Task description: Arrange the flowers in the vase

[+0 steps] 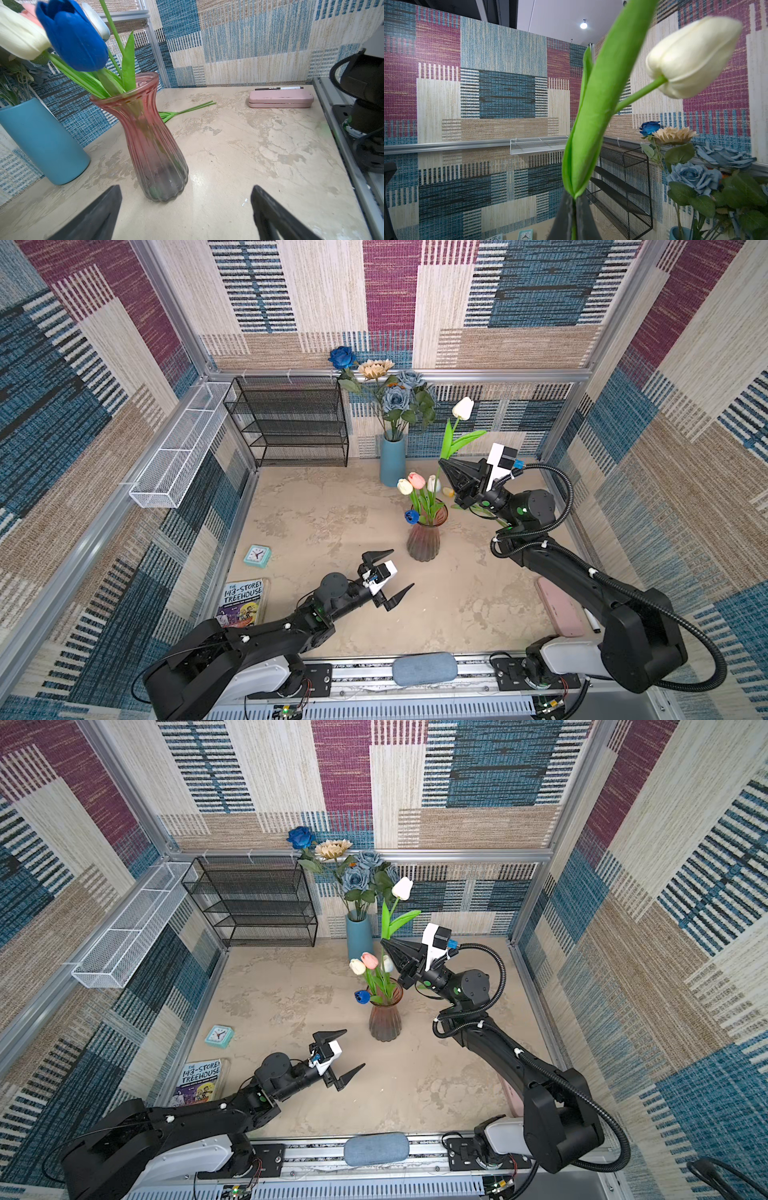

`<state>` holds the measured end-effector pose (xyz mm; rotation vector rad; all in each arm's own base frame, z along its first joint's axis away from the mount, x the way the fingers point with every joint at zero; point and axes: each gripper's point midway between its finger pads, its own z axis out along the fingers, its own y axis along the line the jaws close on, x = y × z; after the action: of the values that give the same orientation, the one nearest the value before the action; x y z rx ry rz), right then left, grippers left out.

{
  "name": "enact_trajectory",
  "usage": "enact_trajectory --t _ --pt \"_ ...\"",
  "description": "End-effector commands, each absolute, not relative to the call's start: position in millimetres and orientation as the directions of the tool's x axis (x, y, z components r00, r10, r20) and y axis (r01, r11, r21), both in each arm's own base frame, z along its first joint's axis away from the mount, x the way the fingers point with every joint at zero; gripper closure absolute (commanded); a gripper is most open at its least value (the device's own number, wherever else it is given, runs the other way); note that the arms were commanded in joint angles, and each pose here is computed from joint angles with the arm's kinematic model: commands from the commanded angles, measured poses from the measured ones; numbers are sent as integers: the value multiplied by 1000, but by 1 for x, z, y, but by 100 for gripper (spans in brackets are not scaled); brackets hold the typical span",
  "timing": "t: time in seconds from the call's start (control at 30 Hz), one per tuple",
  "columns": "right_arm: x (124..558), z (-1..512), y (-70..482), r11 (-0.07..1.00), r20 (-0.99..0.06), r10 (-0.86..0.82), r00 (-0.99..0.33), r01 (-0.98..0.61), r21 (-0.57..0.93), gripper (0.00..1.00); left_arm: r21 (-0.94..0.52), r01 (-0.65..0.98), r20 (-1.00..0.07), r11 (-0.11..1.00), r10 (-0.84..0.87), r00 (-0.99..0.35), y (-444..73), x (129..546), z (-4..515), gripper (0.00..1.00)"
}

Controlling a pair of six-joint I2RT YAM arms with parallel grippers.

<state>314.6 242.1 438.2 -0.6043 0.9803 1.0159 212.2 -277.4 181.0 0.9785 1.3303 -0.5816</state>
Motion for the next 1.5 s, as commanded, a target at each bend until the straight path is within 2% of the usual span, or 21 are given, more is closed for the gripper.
enact_trajectory --t 0.0,0.33,0.57,0.8,0.97,1.03,1.1,1.37,1.47 --pt "317 428 243 449 -889 410 203 -894 3 99 275 821 -961 501 166 221 -279 213 188 0" --pt "315 386 251 468 -927 328 184 -884 -9 96 281 823 -959 494 182 218 -280 214 185 0" --pt "316 351 250 521 -950 243 195 -853 -42 91 275 828 -960 488 178 214 -281 213 185 0" --pt "339 319 256 567 -984 142 106 -824 -7 86 271 831 -962 486 176 211 -282 213 185 0" --pt "345 310 257 590 -993 99 70 -808 2 69 274 828 -961 489 179 212 -282 214 185 0" --pt "341 314 256 587 -992 96 83 -809 -11 57 273 829 -961 488 177 212 -282 213 185 0" --pt "340 319 254 598 -992 90 91 -802 -20 50 271 830 -961 488 177 210 -282 214 185 0" --pt "323 351 235 653 -979 83 186 -752 -87 38 275 829 -961 488 177 214 -282 213 185 0" --pt "322 369 220 713 -971 103 216 -697 -80 34 273 830 -961 486 174 215 -282 213 186 0"
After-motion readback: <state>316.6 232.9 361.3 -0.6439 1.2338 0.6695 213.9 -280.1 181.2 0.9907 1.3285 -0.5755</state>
